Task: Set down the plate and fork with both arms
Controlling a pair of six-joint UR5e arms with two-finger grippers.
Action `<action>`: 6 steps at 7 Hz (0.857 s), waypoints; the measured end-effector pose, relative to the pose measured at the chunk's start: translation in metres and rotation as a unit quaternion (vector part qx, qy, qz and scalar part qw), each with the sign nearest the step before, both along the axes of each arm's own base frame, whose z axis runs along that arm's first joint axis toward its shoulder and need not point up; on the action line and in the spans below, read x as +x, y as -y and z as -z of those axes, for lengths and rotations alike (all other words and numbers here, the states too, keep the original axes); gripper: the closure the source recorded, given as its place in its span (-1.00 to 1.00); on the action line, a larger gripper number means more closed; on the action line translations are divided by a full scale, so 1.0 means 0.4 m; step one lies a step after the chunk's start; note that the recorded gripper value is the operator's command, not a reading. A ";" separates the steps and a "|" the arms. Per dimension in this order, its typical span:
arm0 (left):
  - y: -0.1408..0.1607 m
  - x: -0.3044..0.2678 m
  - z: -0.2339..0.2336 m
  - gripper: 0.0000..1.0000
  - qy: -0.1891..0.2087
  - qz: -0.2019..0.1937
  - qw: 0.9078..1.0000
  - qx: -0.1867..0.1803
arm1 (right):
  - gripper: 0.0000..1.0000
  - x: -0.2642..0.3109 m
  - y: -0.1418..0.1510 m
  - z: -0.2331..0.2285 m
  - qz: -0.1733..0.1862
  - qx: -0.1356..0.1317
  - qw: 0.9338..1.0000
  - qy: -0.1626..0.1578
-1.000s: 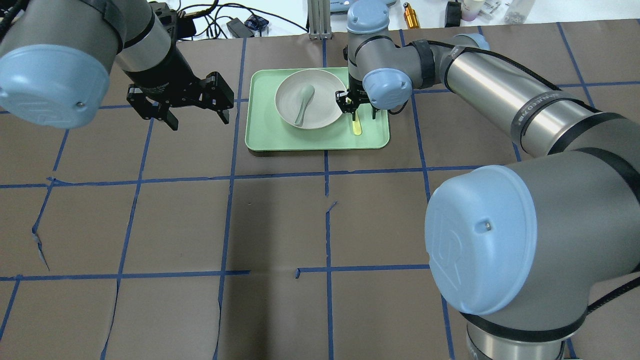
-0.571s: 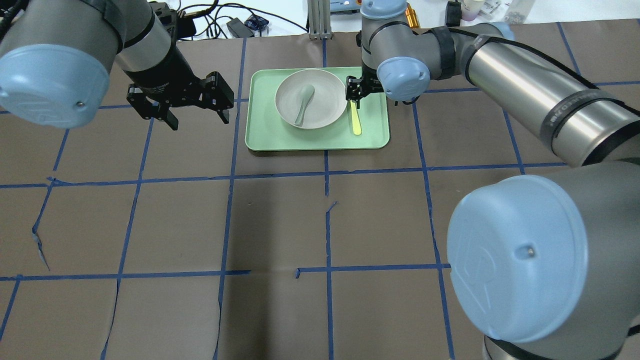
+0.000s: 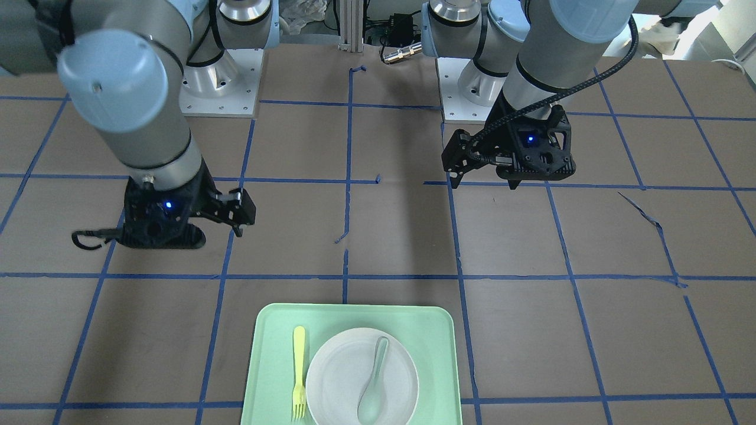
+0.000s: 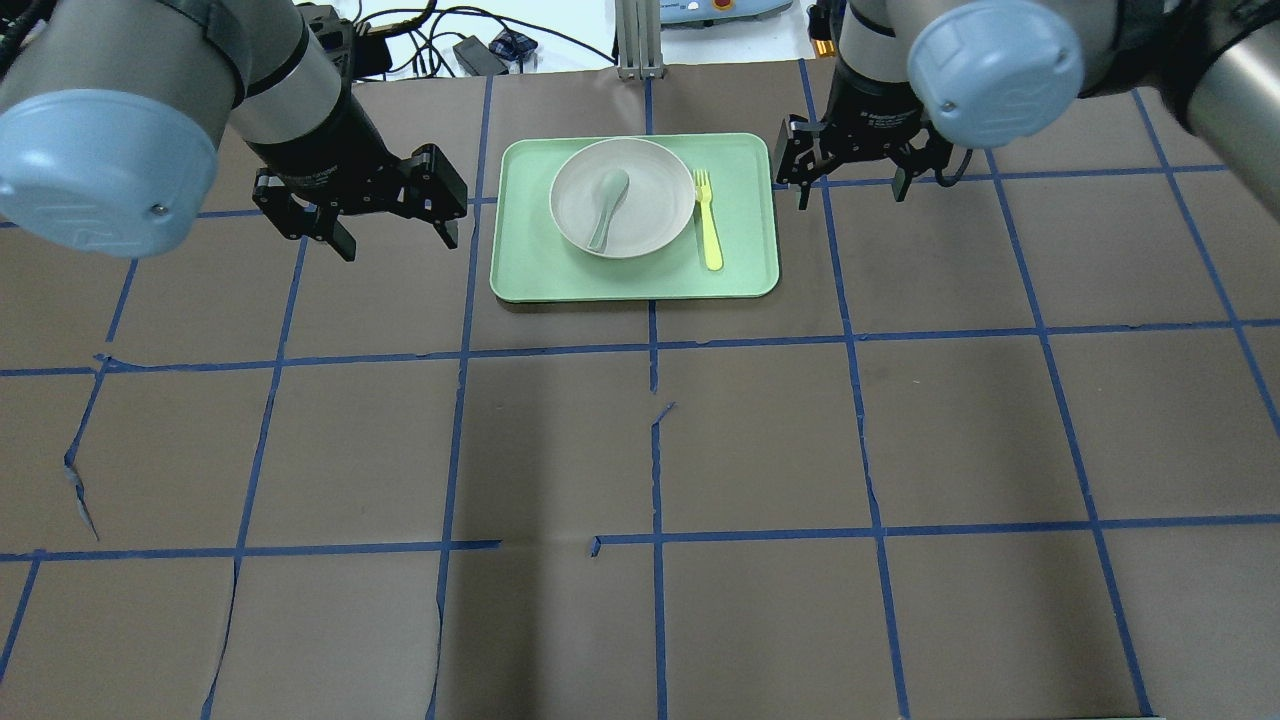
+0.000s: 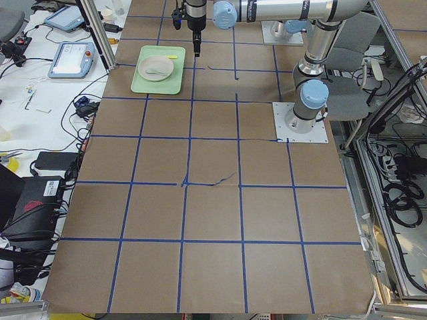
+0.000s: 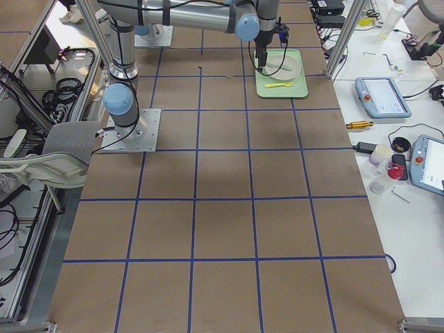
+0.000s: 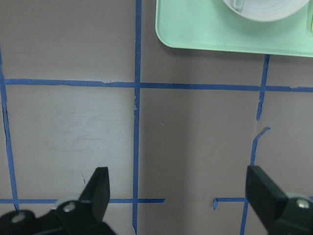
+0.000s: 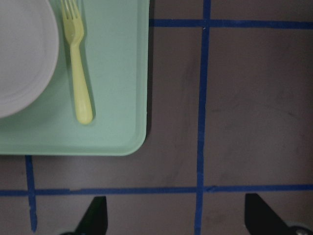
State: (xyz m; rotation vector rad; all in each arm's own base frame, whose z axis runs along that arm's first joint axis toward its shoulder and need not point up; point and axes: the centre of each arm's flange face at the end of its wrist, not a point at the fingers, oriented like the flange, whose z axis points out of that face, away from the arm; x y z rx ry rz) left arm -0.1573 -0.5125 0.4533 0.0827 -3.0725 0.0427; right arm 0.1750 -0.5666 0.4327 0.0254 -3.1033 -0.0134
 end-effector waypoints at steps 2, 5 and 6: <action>-0.005 0.000 -0.008 -1.00 0.000 0.001 1.000 -0.002 | -1.00 -0.018 -0.087 -0.106 0.004 -0.001 1.000 0.001; -0.023 0.002 -0.035 -1.00 0.006 0.002 1.000 -0.012 | -1.00 -0.019 -0.123 -0.134 0.005 0.006 1.000 0.002; -0.035 0.008 -0.055 -1.00 0.016 0.002 1.000 -0.020 | -1.00 -0.020 -0.124 -0.135 0.005 0.006 1.000 0.002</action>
